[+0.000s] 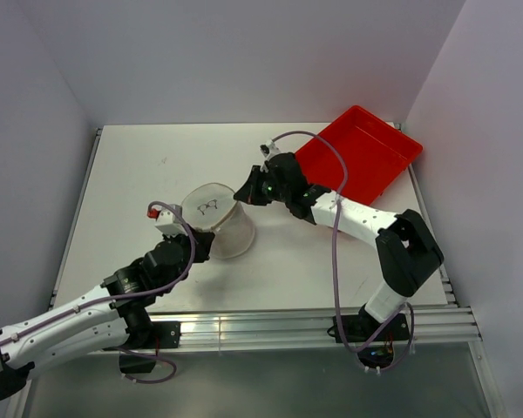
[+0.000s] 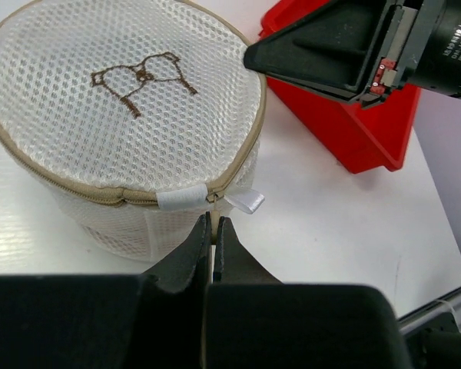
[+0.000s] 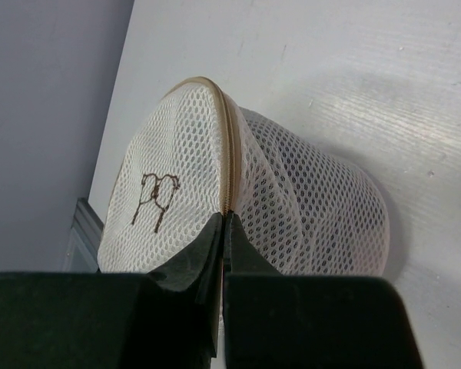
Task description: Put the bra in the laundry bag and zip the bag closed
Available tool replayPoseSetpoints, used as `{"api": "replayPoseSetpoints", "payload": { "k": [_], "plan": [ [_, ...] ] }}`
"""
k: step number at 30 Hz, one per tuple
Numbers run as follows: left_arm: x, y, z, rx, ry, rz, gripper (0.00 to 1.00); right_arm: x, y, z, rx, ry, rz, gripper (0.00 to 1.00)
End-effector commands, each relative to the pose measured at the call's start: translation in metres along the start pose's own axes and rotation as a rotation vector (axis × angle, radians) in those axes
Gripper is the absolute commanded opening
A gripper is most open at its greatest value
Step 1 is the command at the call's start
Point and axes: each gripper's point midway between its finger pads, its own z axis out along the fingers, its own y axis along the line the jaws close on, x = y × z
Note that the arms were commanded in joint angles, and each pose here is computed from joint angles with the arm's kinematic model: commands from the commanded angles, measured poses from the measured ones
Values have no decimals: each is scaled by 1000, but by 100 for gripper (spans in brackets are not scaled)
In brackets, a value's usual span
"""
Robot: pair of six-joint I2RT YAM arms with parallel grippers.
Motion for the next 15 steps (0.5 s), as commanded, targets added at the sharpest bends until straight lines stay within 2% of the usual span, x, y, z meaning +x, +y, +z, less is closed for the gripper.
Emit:
{"api": "replayPoseSetpoints", "payload": {
  "k": [1, 7, 11, 13, 15],
  "plan": [
    [0, 20, -5, -86, -5, 30, 0, -34, 3, 5, -1, -95, -35, 0],
    [-28, 9, -6, -95, -65, 52, 0, -35, 2, 8, 1, -95, -45, 0],
    [-43, 16, -11, -153, -96, 80, 0, -35, 3, 14, -5, -79, -51, 0],
    [-47, 12, -14, -127, -103, 75, 0, -32, 6, 16, -21, -65, -50, 0],
    [-48, 4, -16, -87, -95, 67, 10, -29, 6, 15, -23, -61, -51, 0]
  ]
}}
